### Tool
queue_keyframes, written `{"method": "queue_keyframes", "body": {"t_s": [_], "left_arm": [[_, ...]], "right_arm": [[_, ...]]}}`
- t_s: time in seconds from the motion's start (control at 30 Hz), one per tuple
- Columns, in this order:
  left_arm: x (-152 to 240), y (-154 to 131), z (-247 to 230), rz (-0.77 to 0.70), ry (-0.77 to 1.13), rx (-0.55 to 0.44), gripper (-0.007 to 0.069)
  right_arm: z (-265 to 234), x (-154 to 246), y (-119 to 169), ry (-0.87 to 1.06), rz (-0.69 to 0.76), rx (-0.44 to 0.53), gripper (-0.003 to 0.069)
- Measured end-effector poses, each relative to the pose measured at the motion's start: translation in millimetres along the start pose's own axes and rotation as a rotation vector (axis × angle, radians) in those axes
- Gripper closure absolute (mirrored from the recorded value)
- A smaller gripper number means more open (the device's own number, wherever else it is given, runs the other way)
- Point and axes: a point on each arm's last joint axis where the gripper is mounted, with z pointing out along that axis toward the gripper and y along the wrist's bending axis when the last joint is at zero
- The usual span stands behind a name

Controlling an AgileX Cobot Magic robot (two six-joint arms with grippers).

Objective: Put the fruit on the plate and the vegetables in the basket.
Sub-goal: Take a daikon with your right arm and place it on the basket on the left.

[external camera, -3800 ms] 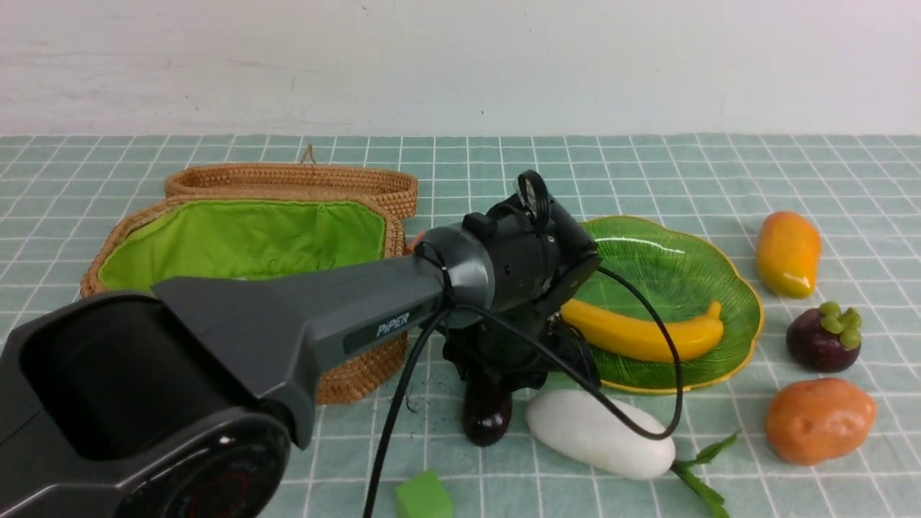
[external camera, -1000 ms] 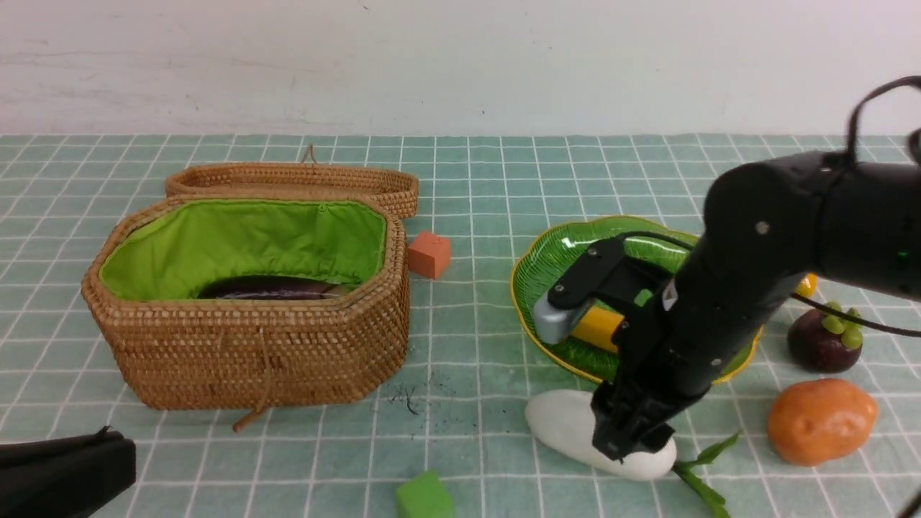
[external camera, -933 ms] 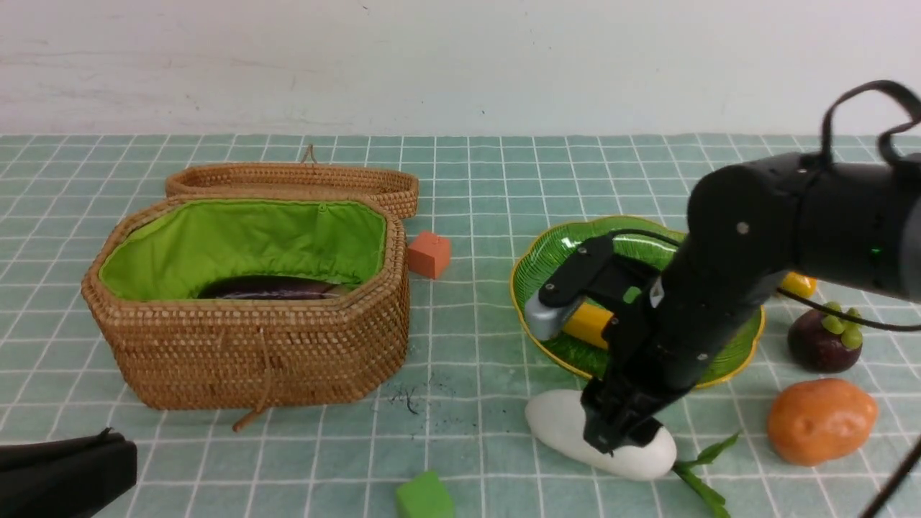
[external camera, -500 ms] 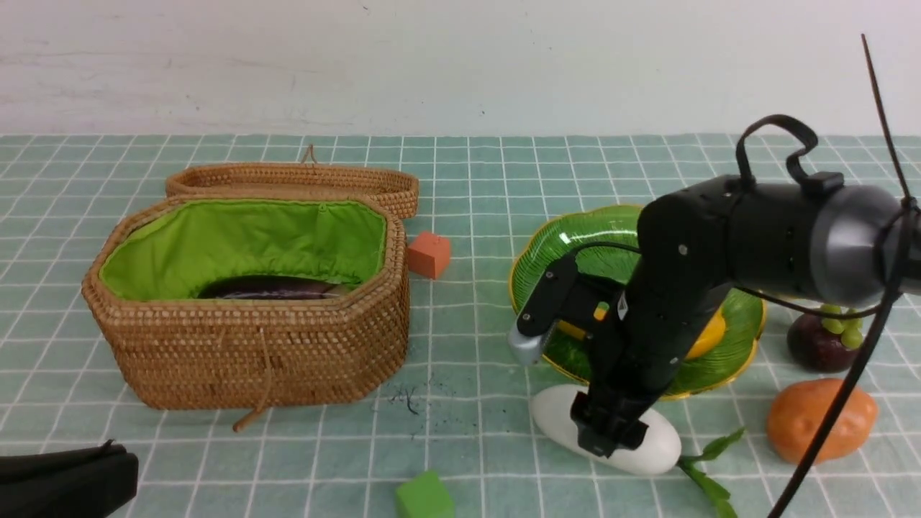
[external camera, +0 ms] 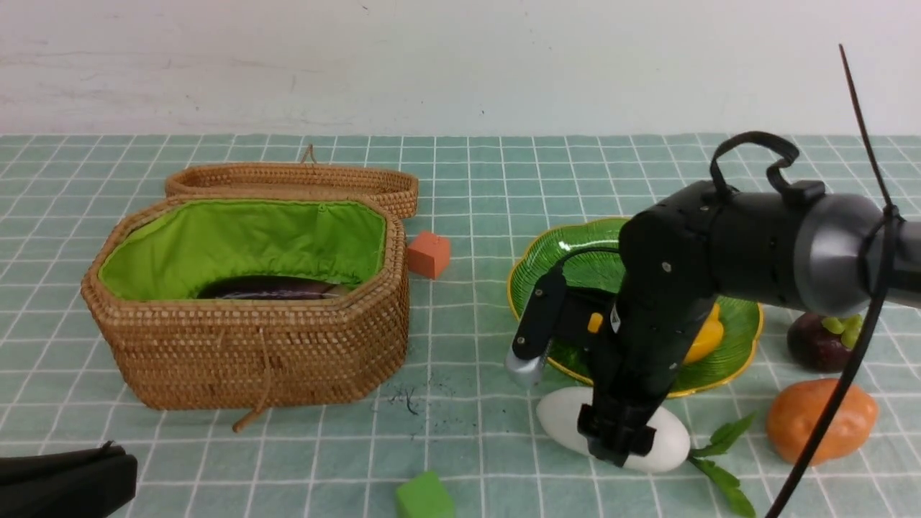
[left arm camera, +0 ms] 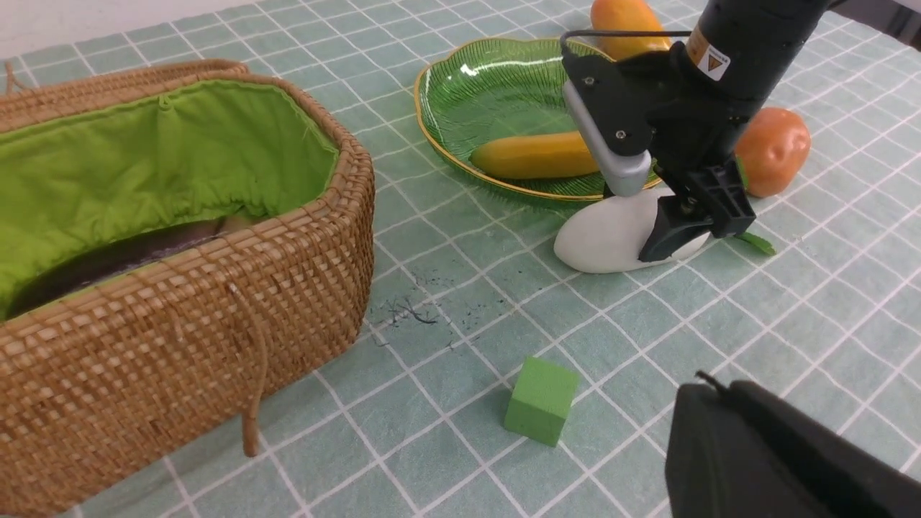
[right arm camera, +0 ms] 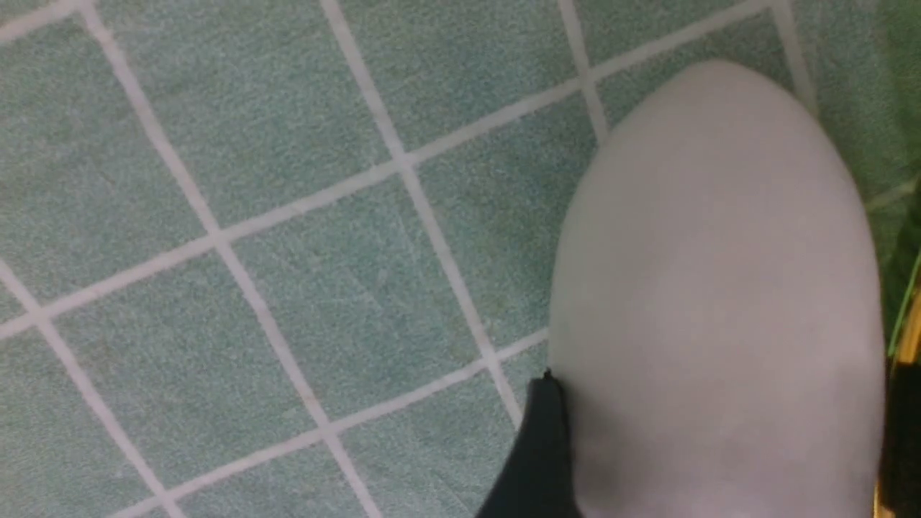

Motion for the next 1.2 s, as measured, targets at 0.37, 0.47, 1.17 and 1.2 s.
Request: {"method": "queue_keyframes", "body": {"t_s": [0.37, 0.47, 1.17, 1.2], "left_arm": [[0, 0, 0, 0.004, 0.001, -0.002, 0.0638], [0, 0, 0, 0.004, 0.001, -0.002, 0.0638], [-2, 1, 0, 0.007, -0.026, -0.006, 0.0638], [-3, 1, 0, 0.007, -0.028, -0.006, 0.0638]], "right_arm": [[-13, -3, 16, -0.019, -0.025, -0.016, 0.0078], [-6, -1, 16, -0.001, -0.045, -0.016, 0.0078], [28, 0, 25, 0.058, -0.035, -0.134, 0.0097], [28, 0, 25, 0.058, -0.035, -0.134, 0.0102]]}}
